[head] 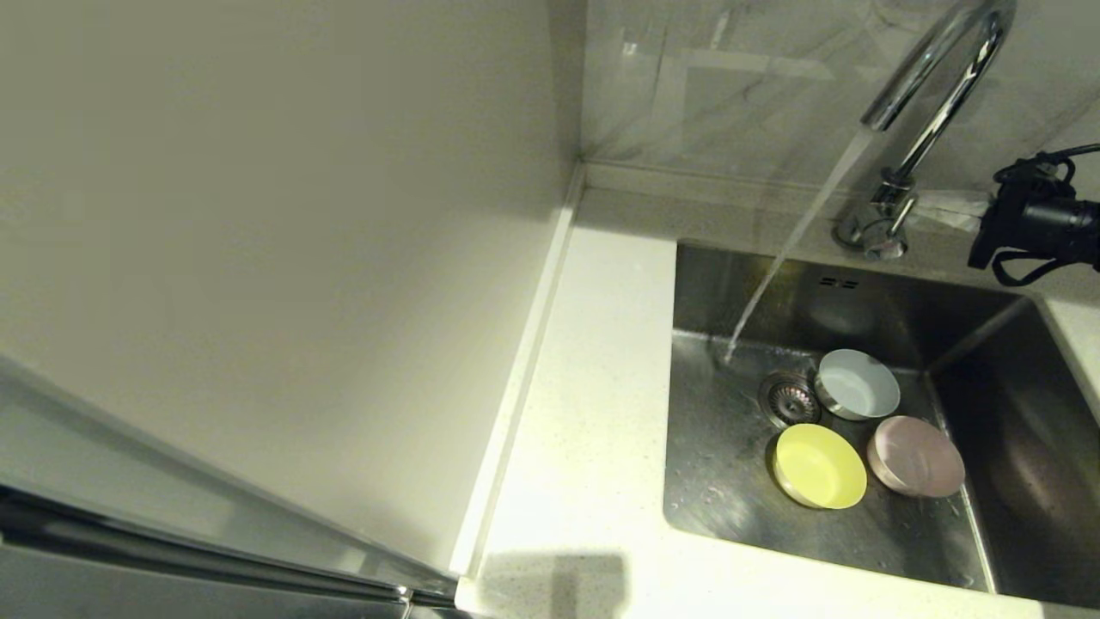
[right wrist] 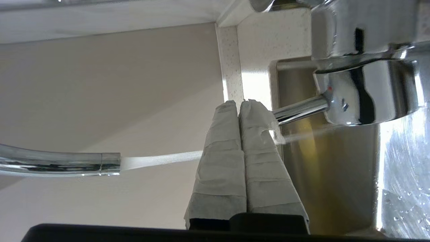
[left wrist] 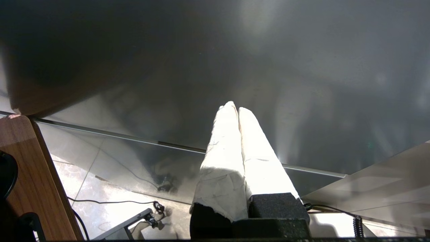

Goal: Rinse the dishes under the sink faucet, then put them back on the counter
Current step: Turn on the faucet

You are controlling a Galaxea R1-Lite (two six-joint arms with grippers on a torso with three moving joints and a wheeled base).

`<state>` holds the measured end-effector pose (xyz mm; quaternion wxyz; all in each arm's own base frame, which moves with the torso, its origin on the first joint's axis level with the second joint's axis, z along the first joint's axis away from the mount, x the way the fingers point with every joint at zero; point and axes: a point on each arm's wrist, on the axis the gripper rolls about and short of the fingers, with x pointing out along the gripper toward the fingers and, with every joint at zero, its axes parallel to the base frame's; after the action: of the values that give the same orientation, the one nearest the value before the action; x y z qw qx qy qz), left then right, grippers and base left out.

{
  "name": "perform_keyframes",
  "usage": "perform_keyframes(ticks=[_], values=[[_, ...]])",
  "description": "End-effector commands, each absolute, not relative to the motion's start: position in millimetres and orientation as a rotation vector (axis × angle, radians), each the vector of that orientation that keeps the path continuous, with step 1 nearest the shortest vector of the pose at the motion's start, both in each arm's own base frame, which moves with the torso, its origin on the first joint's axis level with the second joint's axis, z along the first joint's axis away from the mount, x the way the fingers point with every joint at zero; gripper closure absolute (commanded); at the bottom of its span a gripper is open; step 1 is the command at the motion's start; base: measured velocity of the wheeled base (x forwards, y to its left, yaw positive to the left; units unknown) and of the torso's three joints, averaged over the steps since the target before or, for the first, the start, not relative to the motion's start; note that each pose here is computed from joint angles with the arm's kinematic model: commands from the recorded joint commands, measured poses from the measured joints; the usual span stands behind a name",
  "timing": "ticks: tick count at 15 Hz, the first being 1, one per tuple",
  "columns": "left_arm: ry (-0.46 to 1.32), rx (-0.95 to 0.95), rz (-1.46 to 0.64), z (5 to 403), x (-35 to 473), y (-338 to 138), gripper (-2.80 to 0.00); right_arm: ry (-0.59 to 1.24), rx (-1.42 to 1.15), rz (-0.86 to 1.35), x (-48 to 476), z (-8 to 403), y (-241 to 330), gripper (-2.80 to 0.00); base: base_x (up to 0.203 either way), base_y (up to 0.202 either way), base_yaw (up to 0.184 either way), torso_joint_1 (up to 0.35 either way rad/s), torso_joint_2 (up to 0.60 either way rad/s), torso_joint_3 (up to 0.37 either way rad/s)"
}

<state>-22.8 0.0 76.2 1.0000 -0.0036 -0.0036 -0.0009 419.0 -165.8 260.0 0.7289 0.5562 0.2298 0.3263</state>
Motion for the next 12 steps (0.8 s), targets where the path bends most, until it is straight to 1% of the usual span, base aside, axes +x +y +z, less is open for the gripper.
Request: perform_keyframes(ticks=[1, 4, 6, 9, 12], values=[[-0.005, -0.008, -0.002, 75, -23, 0, 0.00, 0.497, 1.221, 0.717, 416, 262, -172, 0.00, 0.000, 0.000, 0.000, 0.000, 0.00, 0.000], [-0.005, -0.008, -0.002, 75, -23, 0, 0.00, 0.442, 1.190, 0.704, 412, 270, -182, 0.00, 0.000, 0.000, 0.000, 0.000, 0.00, 0.000], [-0.005, -0.008, -0.002, 75, -23, 0, 0.00, 0.360, 1.145, 0.672, 402, 284, -197, 0.00, 0.000, 0.000, 0.000, 0.000, 0.00, 0.000], [-0.005, -0.008, -0.002, 75, -23, 0, 0.00, 0.223, 0.974, 0.611, 376, 302, -230, 0.00, 0.000, 0.000, 0.000, 0.000, 0.00, 0.000], [-0.005, -0.008, -0.002, 75, -23, 0, 0.00, 0.157, 0.791, 0.619, 334, 339, -237, 0.00, 0.000, 0.000, 0.000, 0.000, 0.00, 0.000]])
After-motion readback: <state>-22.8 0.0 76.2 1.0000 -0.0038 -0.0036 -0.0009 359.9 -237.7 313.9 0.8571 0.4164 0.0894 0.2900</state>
